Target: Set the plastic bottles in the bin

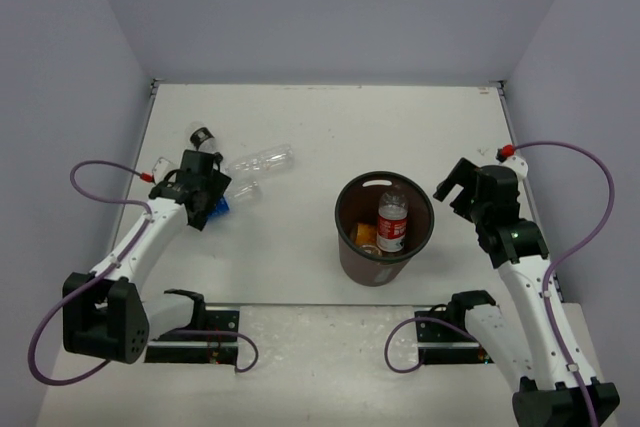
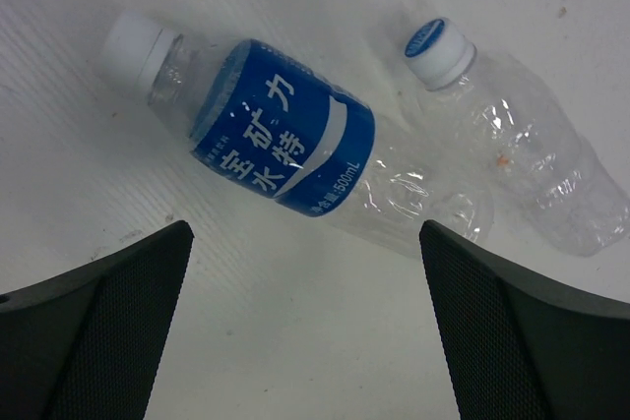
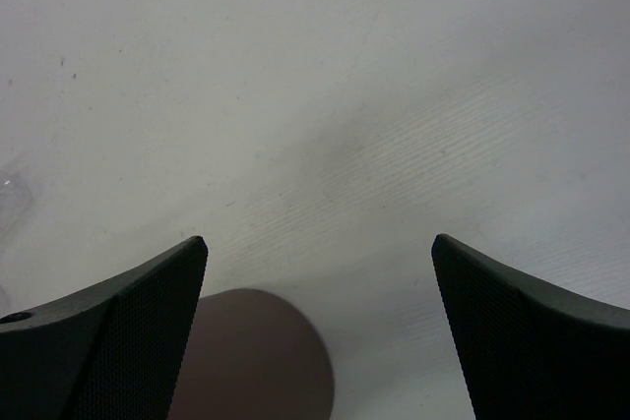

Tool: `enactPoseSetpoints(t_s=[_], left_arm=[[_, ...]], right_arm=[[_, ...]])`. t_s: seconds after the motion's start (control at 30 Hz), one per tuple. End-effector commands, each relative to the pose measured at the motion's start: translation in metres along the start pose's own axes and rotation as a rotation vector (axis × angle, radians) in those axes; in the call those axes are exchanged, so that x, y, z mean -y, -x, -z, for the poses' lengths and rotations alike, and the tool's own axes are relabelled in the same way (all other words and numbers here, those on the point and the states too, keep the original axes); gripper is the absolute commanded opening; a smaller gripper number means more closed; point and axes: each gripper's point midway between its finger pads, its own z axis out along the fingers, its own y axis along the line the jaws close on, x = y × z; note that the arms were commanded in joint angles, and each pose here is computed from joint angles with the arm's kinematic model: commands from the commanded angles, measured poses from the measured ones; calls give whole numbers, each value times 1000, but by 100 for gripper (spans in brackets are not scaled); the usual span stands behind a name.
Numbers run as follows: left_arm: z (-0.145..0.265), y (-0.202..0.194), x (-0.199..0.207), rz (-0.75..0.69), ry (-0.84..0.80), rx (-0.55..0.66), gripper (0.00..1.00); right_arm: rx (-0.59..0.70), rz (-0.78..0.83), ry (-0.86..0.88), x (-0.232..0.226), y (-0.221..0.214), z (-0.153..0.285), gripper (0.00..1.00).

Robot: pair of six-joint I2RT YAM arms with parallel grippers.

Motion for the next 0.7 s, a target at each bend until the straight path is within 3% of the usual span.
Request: enactPoseSetpoints(t_s=[0.0, 0.17, 0.67], left_arm=[[-16, 7, -13, 206, 50, 63, 100], [-36, 5, -34, 325, 100, 90, 100], [-67, 1, -37, 367, 157, 95, 100]], right_arm=[[25, 0, 3, -2, 6, -1, 99], [29, -1, 3, -2, 7, -1, 99], [39, 6, 16, -2, 8, 3, 99]])
